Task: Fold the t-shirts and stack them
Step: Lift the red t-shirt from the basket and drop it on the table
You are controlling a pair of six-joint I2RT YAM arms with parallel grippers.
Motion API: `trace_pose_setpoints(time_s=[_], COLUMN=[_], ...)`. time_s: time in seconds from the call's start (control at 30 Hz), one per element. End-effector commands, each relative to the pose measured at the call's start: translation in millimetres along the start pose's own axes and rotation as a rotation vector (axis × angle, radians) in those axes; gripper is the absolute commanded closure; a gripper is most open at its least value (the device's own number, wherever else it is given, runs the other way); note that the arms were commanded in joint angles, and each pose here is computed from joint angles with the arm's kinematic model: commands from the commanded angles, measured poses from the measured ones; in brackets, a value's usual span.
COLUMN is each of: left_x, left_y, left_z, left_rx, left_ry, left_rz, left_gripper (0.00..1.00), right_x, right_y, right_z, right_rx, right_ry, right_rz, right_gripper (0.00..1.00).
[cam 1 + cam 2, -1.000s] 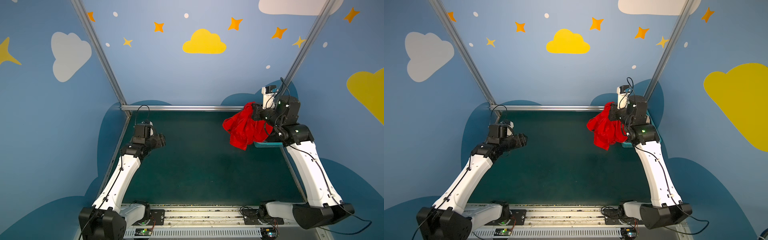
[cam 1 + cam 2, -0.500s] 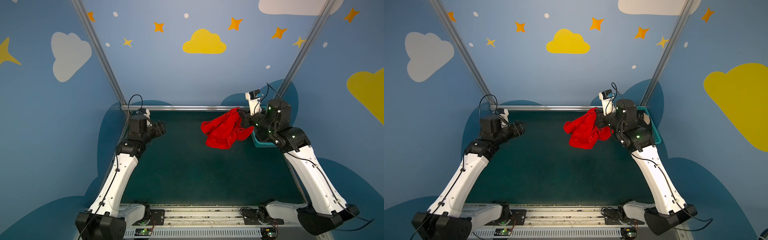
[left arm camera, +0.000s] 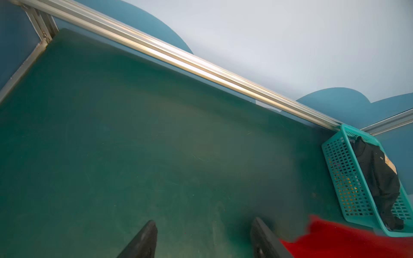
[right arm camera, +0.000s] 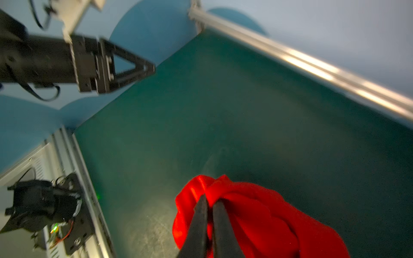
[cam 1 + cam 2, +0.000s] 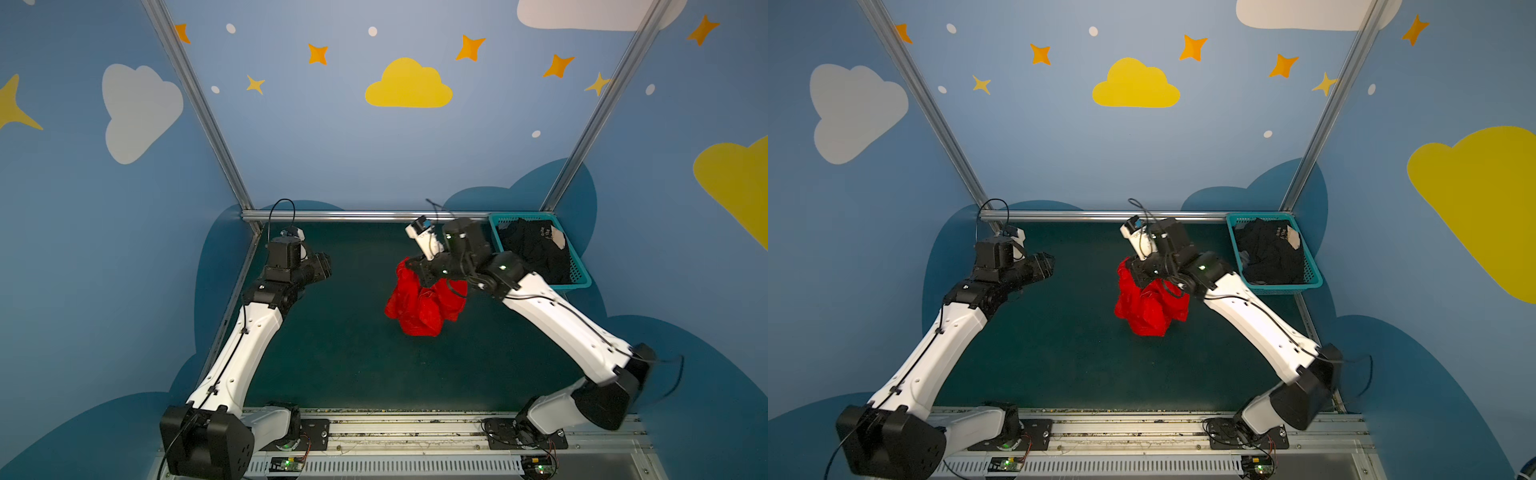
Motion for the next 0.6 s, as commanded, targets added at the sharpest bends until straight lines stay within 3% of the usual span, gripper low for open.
trace_pose_setpoints(time_s=[0.0, 0.1, 0.27, 0.4, 0.57], left_x=[-6.1, -8.5, -9.9, -5.4, 8.2], left_y=[-5.1, -5.3, -4.6, 12.0, 75.1], left_z=[1.2, 2.1, 4.3, -2.6, -25.2], left_rx=[0.028, 0.036, 0.039, 0.023, 0.102], left_ry=[-0.016, -0.022, -0.035, -0.021, -0.050], left_rz=[-0.038, -0.047, -0.051, 0.032, 0.241], left_gripper=[0.33, 0.33, 0.33, 0.37, 0.40], right_x=[55.2, 73.5, 55.1, 31.3, 7.2], right_y=[19.5, 26.9, 22.2, 35.0, 79.3], right_z=[30.9, 29.9, 16.4, -12.6, -57.8], right_rx=[0.084, 0.111, 0.103, 0.168, 0.328], right_ry=[-0.229, -0.238, -0.169, -0.068, 0.050], right_rz=[0.098, 0.159, 0.105, 0.089, 0.123], right_gripper=[0.72, 0.60, 0.44, 0.41, 0.41])
Point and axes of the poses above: each gripper's point midway between its finger pads, its own x axis out along the fingers, its own z axis along the line the jaws close on, y = z × x, the point moved 4 cm from there along -x, back along the fingers, and after that the axes turned 8 degrees about -x, right-handed, at the moved point
